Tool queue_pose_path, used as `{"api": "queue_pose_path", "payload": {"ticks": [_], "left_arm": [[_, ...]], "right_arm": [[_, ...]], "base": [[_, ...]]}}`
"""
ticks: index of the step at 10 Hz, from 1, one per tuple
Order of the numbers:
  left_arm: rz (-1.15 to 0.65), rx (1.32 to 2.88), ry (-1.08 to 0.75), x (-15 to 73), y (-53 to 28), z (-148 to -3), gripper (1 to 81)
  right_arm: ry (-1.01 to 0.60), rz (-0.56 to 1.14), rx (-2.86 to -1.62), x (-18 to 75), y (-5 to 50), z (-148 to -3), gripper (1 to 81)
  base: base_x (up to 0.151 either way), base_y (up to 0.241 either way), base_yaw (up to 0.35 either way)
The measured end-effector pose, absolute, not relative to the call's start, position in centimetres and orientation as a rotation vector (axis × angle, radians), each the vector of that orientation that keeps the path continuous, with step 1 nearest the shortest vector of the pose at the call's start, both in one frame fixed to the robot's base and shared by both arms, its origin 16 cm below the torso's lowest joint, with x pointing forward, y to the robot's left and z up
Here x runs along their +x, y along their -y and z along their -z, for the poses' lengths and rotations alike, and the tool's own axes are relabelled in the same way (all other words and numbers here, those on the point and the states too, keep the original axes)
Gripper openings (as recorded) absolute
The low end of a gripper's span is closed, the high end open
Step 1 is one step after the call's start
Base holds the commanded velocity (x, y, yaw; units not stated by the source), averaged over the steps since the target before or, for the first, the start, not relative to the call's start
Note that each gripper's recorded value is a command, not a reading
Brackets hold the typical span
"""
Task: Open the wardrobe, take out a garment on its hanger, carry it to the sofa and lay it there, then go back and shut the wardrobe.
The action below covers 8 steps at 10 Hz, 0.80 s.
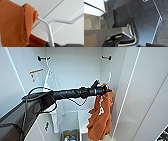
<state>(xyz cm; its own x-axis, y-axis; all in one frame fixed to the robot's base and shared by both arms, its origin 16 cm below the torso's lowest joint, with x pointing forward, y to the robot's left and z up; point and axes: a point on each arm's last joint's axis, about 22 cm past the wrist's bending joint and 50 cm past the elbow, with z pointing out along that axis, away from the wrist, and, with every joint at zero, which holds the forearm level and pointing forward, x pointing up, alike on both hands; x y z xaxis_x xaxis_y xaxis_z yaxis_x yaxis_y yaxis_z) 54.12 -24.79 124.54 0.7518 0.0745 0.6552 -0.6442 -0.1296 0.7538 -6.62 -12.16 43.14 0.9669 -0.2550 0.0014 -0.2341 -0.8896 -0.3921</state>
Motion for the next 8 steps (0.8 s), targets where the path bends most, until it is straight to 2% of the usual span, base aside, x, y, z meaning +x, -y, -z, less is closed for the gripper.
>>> {"api": "queue_pose_path", "payload": {"ticks": [3, 8], "left_arm": [[-0.653, 1.587, 0.475, 53.8, 24.5, -124.6, 1.0], [-0.640, 1.569, 0.484, 52.9, 24.2, -124.8, 1.0]], "right_arm": [[-0.351, 0.073, -2.719, -6.6, 12.2, -43.1, 81.1], [-0.350, 0.079, -2.718, -6.5, 12.2, -43.1, 81.1]], "base": [[-0.105, 0.000, 0.000], [0.000, 0.000, 0.000]]}}
